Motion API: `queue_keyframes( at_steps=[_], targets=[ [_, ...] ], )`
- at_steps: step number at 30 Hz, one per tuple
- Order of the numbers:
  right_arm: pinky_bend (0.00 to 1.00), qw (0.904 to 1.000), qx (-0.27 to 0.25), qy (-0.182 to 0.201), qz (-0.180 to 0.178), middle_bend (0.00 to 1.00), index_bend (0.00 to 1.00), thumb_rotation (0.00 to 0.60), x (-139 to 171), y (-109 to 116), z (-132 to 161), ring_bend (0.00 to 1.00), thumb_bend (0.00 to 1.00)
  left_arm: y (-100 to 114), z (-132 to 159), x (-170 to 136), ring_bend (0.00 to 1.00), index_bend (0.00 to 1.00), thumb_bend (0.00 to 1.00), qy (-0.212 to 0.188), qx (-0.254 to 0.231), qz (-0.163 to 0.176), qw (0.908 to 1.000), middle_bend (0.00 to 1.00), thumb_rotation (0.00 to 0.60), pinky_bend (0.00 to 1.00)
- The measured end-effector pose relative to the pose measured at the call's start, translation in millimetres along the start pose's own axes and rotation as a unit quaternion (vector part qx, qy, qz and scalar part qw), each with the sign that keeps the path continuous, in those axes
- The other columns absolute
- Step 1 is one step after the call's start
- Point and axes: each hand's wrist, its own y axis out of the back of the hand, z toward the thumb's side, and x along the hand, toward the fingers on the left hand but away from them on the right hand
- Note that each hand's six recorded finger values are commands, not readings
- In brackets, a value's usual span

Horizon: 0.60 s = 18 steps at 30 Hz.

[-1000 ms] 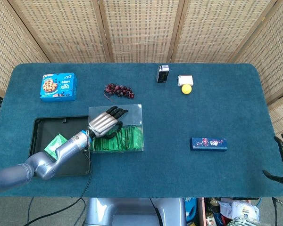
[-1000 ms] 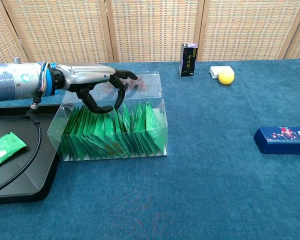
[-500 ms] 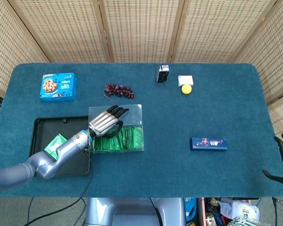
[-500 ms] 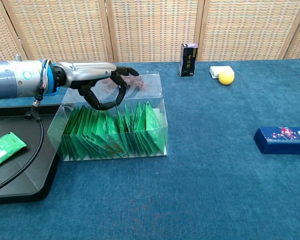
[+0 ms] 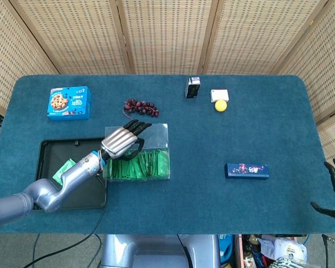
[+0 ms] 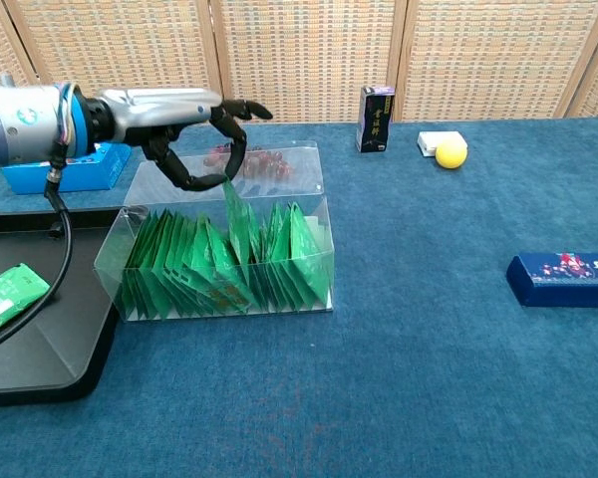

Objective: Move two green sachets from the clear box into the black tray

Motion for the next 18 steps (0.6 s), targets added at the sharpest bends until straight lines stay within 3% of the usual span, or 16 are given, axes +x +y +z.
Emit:
queue_keyframes(
  at_steps=[18],
  targets=[
    [0.00,0.9999,0.000,0.013,-0.004,0.00,0.00,0.600,4.3,1.8,8.1,0.00,0.00,71.7,-17.5,-48.3,0.00,0.68,0.54,0.013,-0.040,0.079,0.9960,0.00,0.600,0.00]
  ],
)
